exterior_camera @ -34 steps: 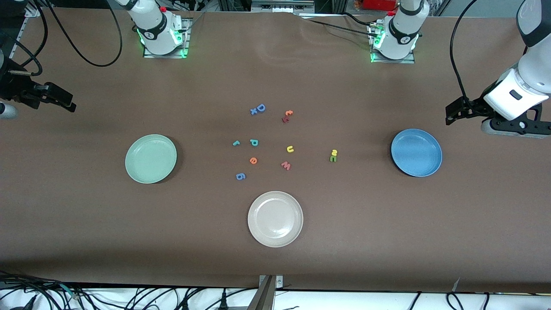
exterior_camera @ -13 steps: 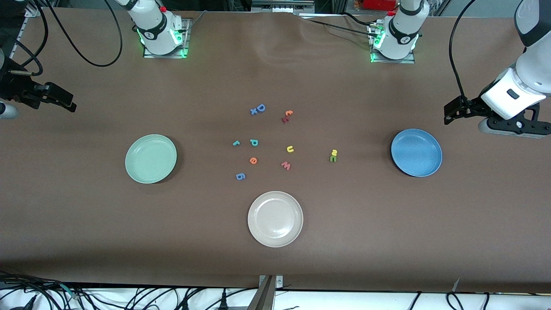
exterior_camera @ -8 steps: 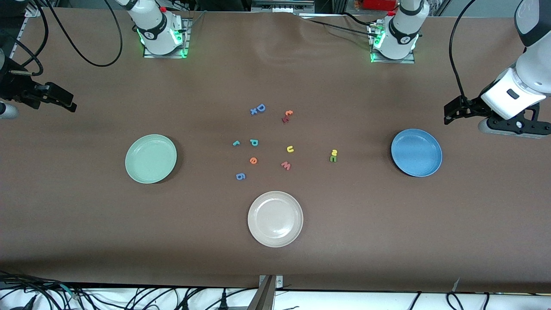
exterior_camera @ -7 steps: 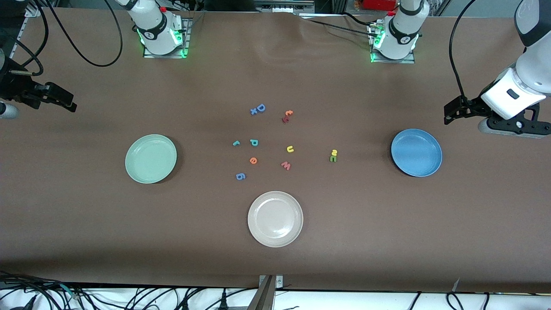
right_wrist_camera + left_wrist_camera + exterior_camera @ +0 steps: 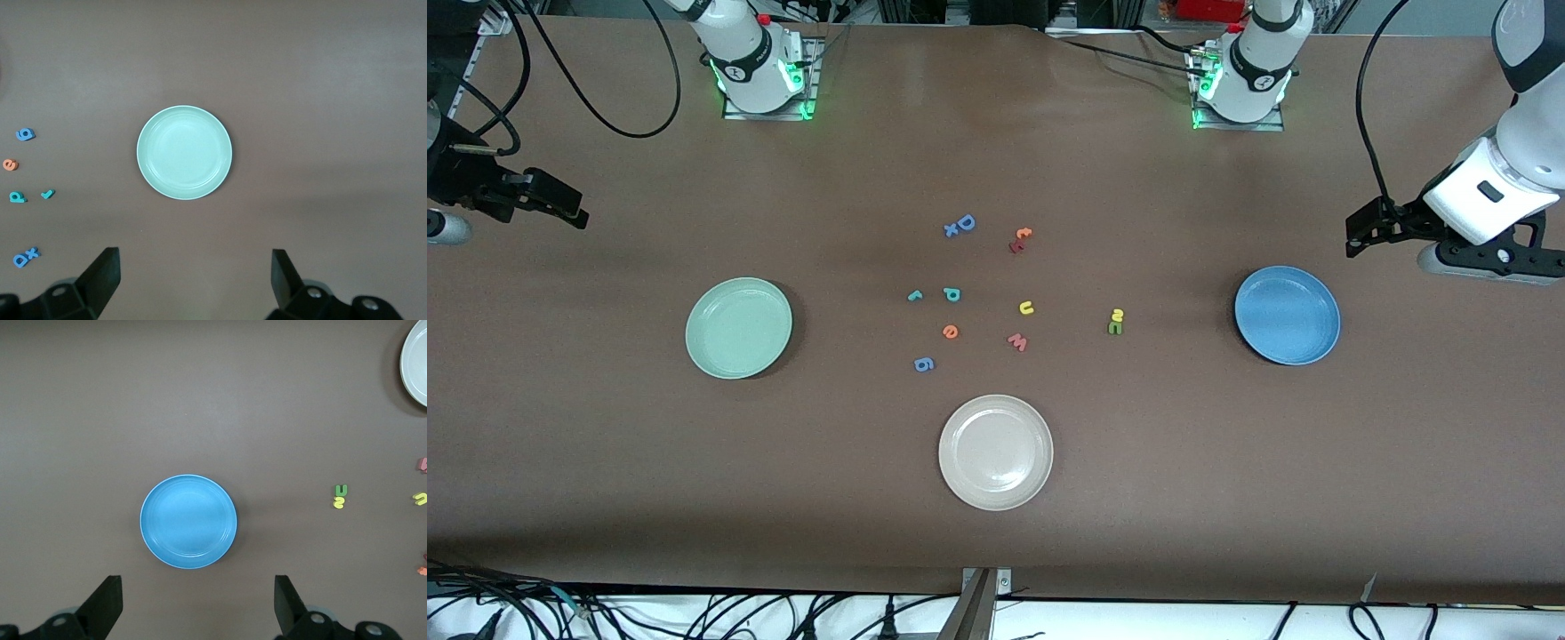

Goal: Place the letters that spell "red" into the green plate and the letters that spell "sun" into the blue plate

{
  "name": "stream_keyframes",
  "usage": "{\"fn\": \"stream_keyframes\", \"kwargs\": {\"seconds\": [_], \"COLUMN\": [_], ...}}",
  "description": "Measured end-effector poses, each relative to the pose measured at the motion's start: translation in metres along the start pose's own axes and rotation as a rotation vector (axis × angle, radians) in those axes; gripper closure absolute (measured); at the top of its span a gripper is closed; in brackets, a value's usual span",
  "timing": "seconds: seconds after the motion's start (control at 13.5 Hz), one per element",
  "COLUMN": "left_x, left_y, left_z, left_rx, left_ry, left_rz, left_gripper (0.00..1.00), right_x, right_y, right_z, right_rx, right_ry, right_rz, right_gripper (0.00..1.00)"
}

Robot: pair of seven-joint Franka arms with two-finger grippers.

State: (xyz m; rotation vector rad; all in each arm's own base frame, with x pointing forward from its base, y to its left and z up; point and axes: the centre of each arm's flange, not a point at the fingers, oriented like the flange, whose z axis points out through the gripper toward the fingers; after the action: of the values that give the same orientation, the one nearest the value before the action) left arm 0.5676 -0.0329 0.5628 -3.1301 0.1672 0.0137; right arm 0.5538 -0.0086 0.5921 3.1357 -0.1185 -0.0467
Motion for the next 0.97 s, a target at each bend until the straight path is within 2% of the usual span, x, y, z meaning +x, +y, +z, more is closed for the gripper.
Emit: {"fn": "stream_keyframes", "kwargs": {"seconds": [0.45,0.82,0.97], "left_x": [0.0003,0.0003,0.0003], "left_y": [0.0012,0.0013,0.0012], "left_z": [-0.0009,-0.0012,-0.0013], "left_rx": [0.000,0.000,0.000], "left_ry": [0.003,0.004,0.004], "left_rz": [0.002,0.003,0.003], "left_gripper": [0.00,0.00,0.00], "right_x": [-0.0005,-0.0028,-0.0051], "right_y": [-0.0003,-0.0014,-0.0096], "right_z": [0.0004,0.0022,0.0055], "right_rx": [0.000,-0.002,-0.004], "right_ry": [-0.005,-0.025,-0.050], "right_rz": [-0.001,-0.003,-0.015], "right_gripper": [0.00,0.00,0.00]}}
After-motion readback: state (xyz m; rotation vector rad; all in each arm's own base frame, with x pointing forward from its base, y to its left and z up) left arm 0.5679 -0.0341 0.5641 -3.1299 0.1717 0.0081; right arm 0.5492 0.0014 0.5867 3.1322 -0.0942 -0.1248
